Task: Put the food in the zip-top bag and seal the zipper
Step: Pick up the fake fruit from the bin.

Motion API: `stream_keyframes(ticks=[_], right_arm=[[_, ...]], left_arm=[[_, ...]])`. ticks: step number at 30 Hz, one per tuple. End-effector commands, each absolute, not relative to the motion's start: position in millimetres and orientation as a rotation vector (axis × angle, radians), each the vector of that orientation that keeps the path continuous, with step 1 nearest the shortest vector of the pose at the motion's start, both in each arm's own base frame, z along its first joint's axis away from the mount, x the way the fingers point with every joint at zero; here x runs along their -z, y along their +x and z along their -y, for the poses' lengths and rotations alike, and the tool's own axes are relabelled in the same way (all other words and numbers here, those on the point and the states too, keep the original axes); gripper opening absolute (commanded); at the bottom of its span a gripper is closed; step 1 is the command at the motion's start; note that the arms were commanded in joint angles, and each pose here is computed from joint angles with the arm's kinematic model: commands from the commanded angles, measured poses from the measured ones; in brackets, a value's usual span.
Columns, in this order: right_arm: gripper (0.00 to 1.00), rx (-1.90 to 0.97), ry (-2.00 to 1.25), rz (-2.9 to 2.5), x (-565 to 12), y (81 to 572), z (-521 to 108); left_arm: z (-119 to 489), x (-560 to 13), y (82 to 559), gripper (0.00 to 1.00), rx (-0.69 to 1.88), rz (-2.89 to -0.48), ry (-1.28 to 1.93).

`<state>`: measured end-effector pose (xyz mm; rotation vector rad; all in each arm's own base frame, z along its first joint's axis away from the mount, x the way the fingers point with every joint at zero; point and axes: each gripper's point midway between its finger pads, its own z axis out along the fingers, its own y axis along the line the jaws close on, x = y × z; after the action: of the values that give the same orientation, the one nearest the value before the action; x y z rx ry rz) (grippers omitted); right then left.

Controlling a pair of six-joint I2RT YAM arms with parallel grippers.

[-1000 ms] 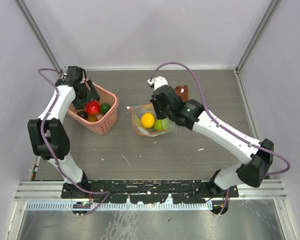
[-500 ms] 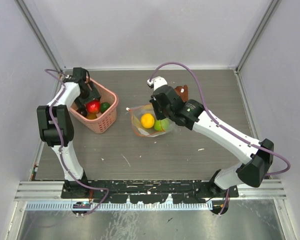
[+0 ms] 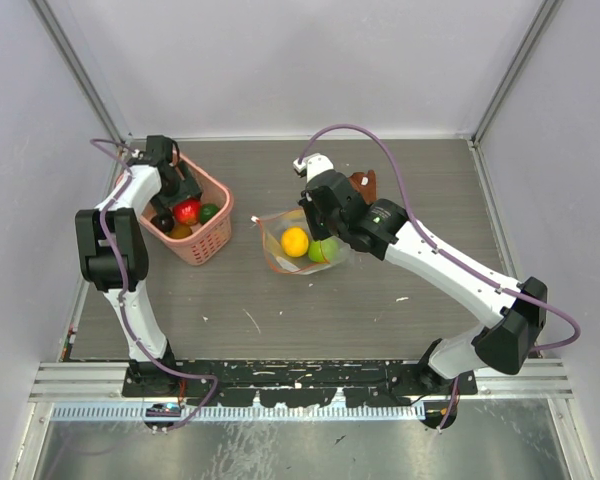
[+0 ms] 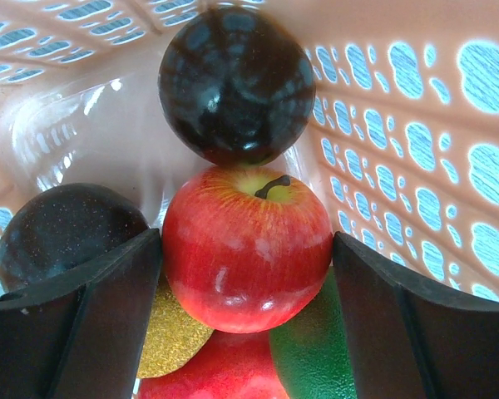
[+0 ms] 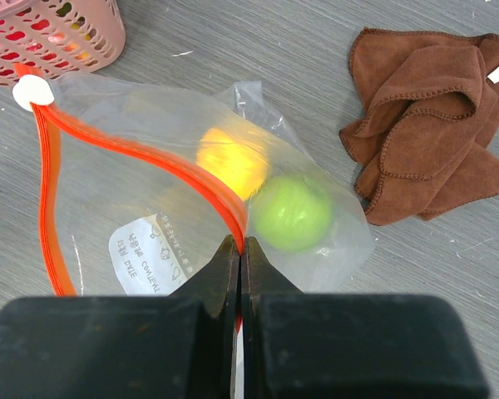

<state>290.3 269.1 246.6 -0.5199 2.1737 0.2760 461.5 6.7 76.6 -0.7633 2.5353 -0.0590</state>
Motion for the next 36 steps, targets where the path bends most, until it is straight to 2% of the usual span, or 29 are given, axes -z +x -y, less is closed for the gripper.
stream_keyframes(ticks=[1, 5, 11, 15, 21, 28, 36], right_arm=[[0.0, -0.32, -0.491, -2.117, -264, 299, -277], [0.0, -0.321, -0.489, -2.118, -263, 298, -277], [0.0, -0.326, -0.487, -2.115, -264, 297, -276], [0.0, -0.333, -0.486, -2.112, -265, 296, -276], [0.0, -0.343, -0.48, -2.109, -267, 295, -276], [0.0, -0.352, -0.474, -2.101, -271, 296, -277], [0.0, -0.355, -0.464, -2.094, -274, 296, -276]], left_arm=[[1, -55, 448, 0.79, 0.115, -2.6, -0.794], [7, -58, 446, 0.79, 0.172, -2.579, -0.809], [5, -52, 441, 0.86, 0.146, -2.601, -0.81], [6, -50, 440, 0.85, 0.15, -2.606, -0.815], [7, -69, 440, 0.77, 0.167, -2.573, -0.806], [7, -116, 442, 0.59, 0.204, -2.467, -0.766], [10, -164, 430, 0.56, 0.25, -2.367, -0.723]])
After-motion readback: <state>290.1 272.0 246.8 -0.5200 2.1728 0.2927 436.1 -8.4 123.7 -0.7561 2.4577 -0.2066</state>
